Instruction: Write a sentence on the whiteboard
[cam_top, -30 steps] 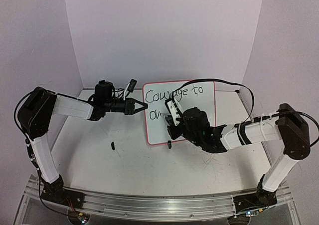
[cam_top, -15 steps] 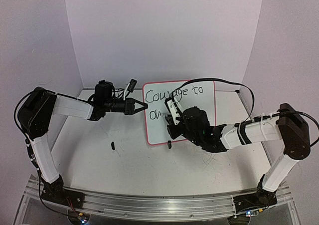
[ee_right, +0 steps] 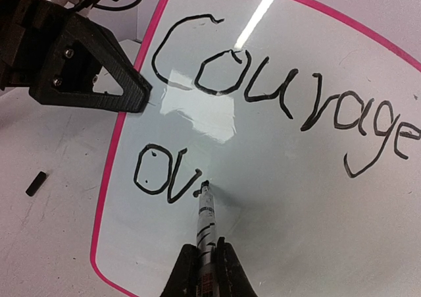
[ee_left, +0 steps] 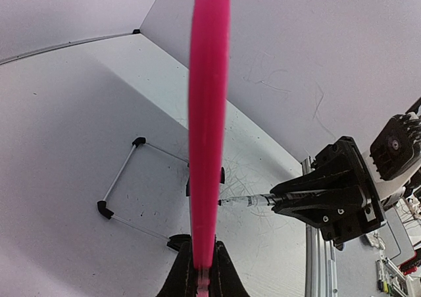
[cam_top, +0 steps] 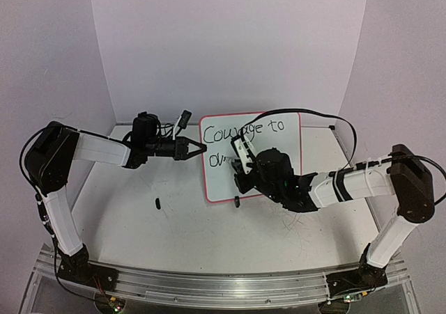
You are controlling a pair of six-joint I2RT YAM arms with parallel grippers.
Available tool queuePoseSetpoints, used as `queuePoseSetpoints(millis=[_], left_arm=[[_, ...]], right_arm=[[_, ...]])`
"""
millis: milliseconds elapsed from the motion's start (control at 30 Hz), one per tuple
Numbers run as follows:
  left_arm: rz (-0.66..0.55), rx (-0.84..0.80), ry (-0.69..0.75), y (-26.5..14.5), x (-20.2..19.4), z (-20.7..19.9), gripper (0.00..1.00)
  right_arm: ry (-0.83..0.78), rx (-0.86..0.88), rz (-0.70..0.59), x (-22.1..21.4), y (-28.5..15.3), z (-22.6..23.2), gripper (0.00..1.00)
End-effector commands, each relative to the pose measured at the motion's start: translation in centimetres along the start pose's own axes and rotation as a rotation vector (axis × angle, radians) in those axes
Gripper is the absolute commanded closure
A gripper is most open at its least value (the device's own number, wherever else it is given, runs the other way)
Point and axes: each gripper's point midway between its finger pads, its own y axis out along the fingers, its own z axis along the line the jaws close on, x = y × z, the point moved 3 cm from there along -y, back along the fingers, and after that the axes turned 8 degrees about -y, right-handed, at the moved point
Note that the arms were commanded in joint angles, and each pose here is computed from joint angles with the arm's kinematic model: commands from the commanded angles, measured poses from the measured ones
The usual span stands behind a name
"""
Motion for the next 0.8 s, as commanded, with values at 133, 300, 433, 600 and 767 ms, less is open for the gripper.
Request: queuePoseSetpoints(millis=[133,300,433,600,767], left_arm=[[-0.023,-0.065,0.096,-0.3,1.5,-2.7,1.0],[-0.022,-0.065,0.097,-0.3,1.5,-2.7,1.0],[-0.021,-0.064,0.096,-0.2,1.5,-2.6,1.0],[-0.021,-0.064,0.095,-0.2,1.5,-2.6,1.0],[-0.02,-0.065,0.095,-0.2,1.5,-2.6,1.0]], right_arm=[[0.041,-0.014,-0.06,2.1,-0.5,-0.8,1.0],[0.051,-0.019,-0.052,1.7,-0.6,-0.9,1.0],[0.058,-0.006,-0.049,1.6,-0.3,-0.5,1.0],[0.056,0.01,-0.041,1.2,-0.1,-0.2,1.0],[0.062,0.012,-0.03,0.8,0.1,0.0,1.0]])
